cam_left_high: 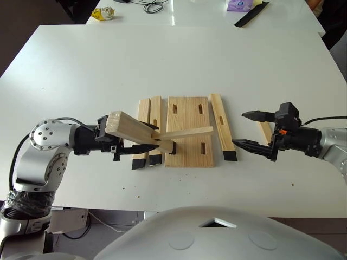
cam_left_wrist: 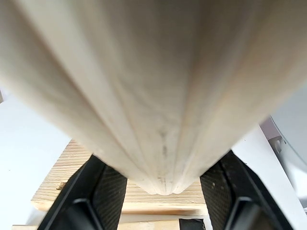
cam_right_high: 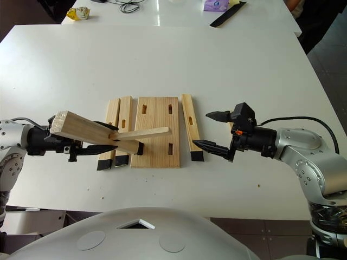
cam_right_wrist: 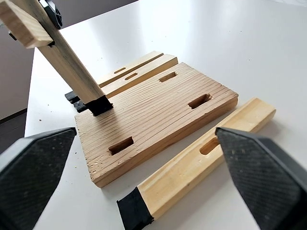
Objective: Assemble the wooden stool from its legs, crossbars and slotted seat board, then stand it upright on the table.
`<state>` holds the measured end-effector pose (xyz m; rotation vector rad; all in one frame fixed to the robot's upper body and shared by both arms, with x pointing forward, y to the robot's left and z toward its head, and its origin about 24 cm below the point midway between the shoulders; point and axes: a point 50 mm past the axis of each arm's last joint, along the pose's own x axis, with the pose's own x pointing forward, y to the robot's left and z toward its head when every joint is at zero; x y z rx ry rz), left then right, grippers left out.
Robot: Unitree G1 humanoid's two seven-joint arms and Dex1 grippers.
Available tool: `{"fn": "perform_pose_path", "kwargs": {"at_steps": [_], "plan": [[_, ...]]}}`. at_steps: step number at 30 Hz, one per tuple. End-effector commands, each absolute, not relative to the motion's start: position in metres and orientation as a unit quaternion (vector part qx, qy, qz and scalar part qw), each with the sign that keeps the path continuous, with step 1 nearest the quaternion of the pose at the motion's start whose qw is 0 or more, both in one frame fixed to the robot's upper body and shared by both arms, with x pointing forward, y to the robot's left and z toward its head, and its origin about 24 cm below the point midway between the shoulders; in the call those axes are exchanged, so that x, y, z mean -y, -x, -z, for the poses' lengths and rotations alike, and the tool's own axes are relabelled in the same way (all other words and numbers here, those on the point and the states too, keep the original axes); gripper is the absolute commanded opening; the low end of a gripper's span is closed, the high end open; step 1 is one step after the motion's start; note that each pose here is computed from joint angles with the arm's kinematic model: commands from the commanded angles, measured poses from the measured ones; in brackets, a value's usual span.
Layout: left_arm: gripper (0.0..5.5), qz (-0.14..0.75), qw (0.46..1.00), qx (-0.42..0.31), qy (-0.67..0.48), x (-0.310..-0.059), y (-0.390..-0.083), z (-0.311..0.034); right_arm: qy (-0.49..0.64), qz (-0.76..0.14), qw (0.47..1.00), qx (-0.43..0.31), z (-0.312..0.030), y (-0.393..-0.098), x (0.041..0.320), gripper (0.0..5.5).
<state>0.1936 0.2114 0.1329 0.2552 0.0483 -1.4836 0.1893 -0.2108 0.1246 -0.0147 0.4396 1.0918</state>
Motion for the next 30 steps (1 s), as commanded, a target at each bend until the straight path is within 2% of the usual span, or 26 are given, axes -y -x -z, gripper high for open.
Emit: {"fn": "perform_pose_path", "kwargs": {"at_steps": [1, 7, 13, 22, 30], "plan": [[2.08, 0.671, 0.727, -0.052, -0.135, -0.219, -0.193, -0.129, 0.015, -0.512, 0.835, -0.202, -0.124, -0.188, 0.209, 5.35], [2.08, 0.673, 0.719, -0.072, -0.156, -0.221, -0.19, -0.122, 0.016, -0.509, 0.837, -0.2, -0.124, -0.188, 0.208, 5.35], [2.08, 0.664, 0.708, -0.122, -0.208, -0.217, -0.197, -0.114, 0.019, -0.51, 0.837, -0.197, -0.125, -0.191, 0.207, 5.35], [2.08, 0.655, 0.717, -0.176, -0.16, -0.212, -0.208, -0.116, 0.024, -0.512, 0.835, -0.198, -0.123, -0.192, 0.205, 5.35], [2.08, 0.636, 0.734, -0.18, -0.154, -0.204, -0.209, -0.1, 0.025, -0.513, 0.834, -0.2, -0.122, -0.192, 0.205, 5.35]]}}
